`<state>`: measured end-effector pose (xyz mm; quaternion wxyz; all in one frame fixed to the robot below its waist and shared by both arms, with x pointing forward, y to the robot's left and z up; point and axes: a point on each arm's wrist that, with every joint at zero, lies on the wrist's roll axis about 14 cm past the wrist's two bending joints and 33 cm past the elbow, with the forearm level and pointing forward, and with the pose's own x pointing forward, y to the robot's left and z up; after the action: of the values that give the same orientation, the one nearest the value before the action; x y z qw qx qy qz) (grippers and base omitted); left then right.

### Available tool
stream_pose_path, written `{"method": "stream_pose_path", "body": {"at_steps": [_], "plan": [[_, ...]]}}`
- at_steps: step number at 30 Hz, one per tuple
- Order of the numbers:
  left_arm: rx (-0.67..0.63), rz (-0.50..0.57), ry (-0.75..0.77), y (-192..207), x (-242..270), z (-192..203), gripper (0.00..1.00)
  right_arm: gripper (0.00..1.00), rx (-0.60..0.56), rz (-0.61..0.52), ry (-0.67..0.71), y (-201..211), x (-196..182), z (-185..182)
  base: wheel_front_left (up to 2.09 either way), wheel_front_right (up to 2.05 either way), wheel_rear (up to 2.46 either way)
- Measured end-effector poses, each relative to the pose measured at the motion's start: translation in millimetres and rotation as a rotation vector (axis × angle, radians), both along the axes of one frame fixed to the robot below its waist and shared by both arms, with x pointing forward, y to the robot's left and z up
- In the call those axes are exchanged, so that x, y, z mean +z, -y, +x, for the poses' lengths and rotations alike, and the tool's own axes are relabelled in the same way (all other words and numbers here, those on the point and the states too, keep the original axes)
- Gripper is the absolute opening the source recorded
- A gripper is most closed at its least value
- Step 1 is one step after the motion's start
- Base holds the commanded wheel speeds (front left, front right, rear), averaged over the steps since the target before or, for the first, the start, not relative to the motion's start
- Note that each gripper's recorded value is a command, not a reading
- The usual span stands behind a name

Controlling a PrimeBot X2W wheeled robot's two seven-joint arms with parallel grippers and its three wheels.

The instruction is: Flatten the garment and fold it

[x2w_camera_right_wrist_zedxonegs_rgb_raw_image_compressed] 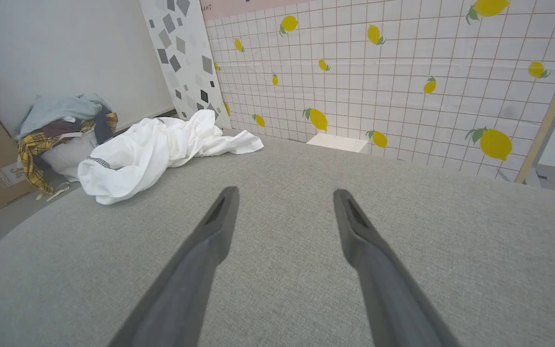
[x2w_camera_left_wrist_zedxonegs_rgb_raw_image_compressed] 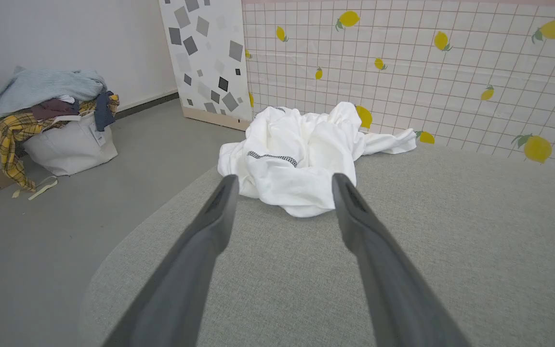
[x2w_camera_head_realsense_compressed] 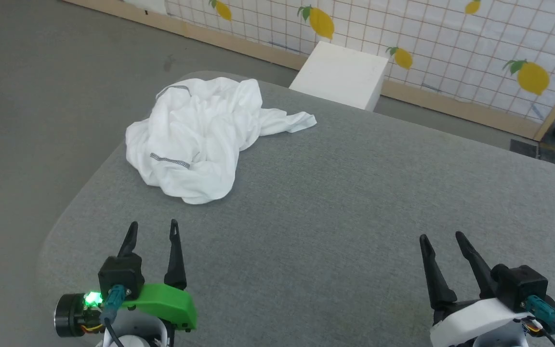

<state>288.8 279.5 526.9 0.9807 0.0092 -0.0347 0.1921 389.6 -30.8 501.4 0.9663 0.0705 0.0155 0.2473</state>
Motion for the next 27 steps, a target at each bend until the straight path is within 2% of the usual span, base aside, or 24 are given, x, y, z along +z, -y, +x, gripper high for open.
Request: {"method": "stream_pose_path", "body": {"at_steps": [27], "plan": [[0.148,-0.018,0.021,-24,-6,-43,1.0,1.0,0.138,0.057,-0.034,-50,-11,-5,0.0,0.0,0.0]]}}
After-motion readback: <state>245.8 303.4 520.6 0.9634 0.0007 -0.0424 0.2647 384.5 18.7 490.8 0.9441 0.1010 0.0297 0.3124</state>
